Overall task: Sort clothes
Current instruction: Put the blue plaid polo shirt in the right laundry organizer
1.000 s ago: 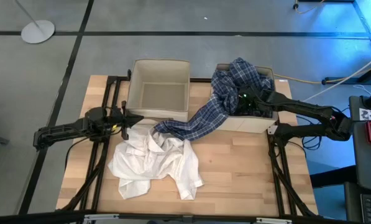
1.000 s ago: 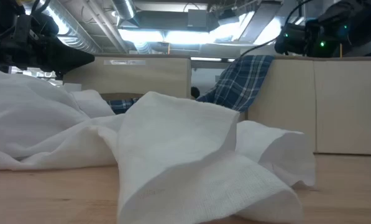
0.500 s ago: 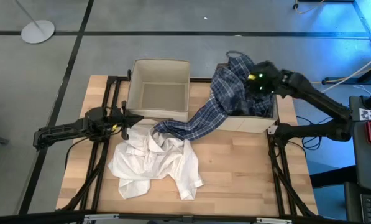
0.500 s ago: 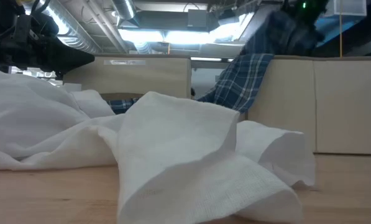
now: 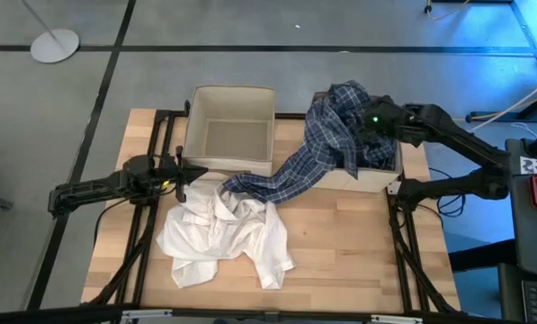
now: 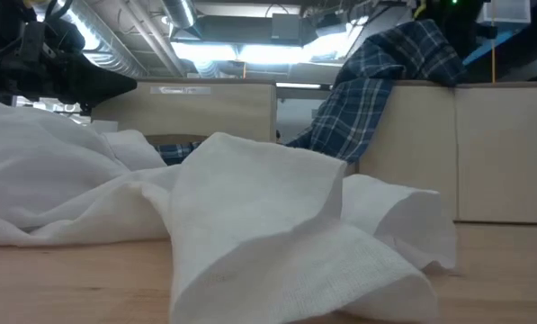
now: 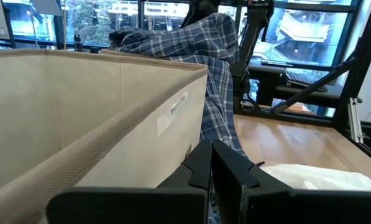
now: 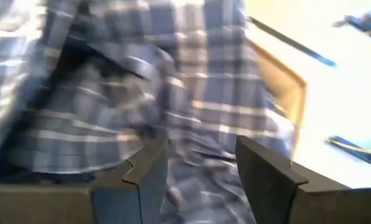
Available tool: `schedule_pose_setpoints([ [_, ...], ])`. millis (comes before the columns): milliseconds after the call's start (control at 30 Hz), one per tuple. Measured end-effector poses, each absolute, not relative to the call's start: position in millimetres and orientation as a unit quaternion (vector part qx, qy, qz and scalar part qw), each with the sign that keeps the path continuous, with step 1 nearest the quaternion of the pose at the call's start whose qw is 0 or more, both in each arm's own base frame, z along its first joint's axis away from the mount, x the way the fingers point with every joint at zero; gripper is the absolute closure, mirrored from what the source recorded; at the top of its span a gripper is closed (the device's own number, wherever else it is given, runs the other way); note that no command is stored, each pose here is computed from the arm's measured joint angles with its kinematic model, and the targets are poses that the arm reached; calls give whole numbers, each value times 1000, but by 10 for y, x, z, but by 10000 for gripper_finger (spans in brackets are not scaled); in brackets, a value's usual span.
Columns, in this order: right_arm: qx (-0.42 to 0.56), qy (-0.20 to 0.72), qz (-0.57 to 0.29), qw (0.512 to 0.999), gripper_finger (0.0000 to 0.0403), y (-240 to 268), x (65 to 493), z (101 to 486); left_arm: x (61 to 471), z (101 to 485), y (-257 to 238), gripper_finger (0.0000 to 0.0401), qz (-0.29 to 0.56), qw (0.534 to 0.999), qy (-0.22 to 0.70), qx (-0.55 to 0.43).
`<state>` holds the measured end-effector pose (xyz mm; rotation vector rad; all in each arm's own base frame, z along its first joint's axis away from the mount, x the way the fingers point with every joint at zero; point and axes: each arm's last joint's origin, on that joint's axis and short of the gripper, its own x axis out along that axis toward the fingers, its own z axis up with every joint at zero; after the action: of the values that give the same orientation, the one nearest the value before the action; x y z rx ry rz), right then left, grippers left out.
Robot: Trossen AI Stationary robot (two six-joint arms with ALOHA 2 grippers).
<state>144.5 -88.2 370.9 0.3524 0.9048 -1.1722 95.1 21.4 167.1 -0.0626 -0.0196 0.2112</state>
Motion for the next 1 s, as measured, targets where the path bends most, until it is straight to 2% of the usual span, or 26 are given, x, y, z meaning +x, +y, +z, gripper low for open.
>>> schedule_pose_setpoints([
  [100, 160, 423, -535, 714, 215, -883, 1446, 3669, 951, 1672, 214, 397, 105, 994, -10, -34],
  [300, 199, 403, -497, 743, 215, -850, 1438, 3846, 951, 1672, 214, 397, 105, 994, -11, -36],
  [533, 269, 340, -383, 816, 215, -751, 1460, 4194, 951, 1672, 214, 397, 105, 994, -10, -34],
  [667, 253, 295, -271, 881, 215, -622, 1693, 4251, 951, 1672, 214, 397, 105, 994, -9, -24],
  [767, 218, 261, -150, 928, 215, -485, 1961, 4207, 951, 1672, 214, 397, 105, 994, -9, -21],
  [833, 197, 250, -103, 942, 215, -420, 2119, 4127, 951, 1672, 214, 397, 106, 994, -9, -21],
  [933, 181, 285, -103, 936, 215, -413, 2271, 3901, 951, 1672, 214, 397, 106, 994, -9, -21],
  [1000, 177, 328, -138, 918, 215, -475, 2329, 3698, 951, 1672, 214, 397, 106, 994, -9, -21],
])
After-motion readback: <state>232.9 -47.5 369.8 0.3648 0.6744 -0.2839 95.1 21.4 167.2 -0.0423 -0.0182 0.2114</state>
